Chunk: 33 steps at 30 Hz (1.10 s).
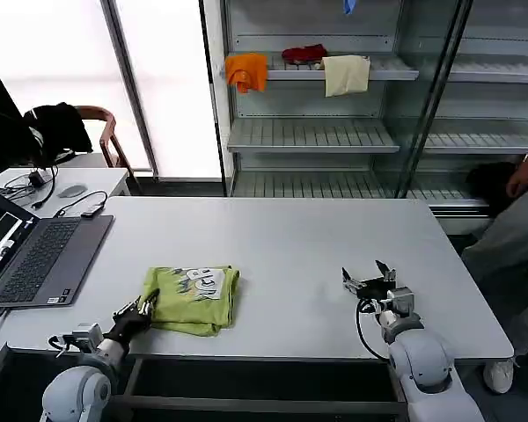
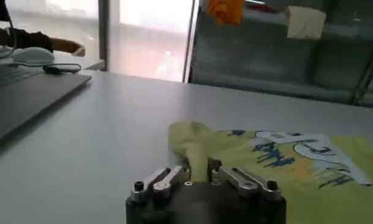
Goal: Fold and organize the clothes.
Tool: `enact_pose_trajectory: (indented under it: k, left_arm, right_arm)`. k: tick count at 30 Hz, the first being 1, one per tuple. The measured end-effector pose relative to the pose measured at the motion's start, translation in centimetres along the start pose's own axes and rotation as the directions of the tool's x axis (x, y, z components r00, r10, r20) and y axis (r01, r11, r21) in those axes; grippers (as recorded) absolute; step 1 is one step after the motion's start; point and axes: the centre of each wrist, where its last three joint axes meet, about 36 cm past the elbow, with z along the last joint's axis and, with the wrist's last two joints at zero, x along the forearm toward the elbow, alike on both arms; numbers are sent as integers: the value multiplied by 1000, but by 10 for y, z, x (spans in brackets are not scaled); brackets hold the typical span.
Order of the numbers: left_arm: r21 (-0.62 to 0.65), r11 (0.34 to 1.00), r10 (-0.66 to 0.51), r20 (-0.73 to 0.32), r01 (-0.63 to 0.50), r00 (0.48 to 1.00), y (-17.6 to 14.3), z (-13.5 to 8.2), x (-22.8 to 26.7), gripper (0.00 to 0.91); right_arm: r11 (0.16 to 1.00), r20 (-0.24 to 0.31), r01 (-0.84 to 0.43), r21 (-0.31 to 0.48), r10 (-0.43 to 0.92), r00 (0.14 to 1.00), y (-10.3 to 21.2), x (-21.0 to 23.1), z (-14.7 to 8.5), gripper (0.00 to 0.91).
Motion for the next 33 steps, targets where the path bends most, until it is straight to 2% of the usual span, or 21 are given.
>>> enact_pose_trajectory:
  k: [6, 12, 15, 19, 27, 30, 33]
  left_arm:
    - [-123, 991, -43, 57, 49, 997, 9, -10, 2, 10]
    - [-294, 945, -108, 126, 141, 986, 37, -30, 4, 10]
    - [-391, 899, -144, 162, 198, 976, 58, -48, 7, 10]
    - [-515, 814, -177, 220, 268, 959, 87, -82, 13, 10]
    - [-692, 649, -161, 280, 316, 946, 110, -151, 25, 20]
    - [-742, 600, -135, 274, 299, 952, 106, -162, 27, 20]
    - [-784, 564, -100, 246, 258, 964, 95, -157, 22, 20]
  right_arm:
    - [1000, 5, 1, 5, -1, 1000, -1, 1, -2, 907]
    - [1000, 9, 3, 6, -3, 1000, -2, 1, -3, 907]
    - [1000, 8, 5, 2, -5, 1000, 0, 0, 0, 907]
    - [1000, 6, 12, -3, -12, 1000, 2, -1, 3, 907]
    - [1000, -5, 9, -13, -9, 1000, 3, -3, 15, 907]
    - [1000, -10, 3, -17, -3, 1000, 1, -3, 20, 907]
    - [1000, -11, -1, -19, 1, 1000, -1, -1, 24, 907]
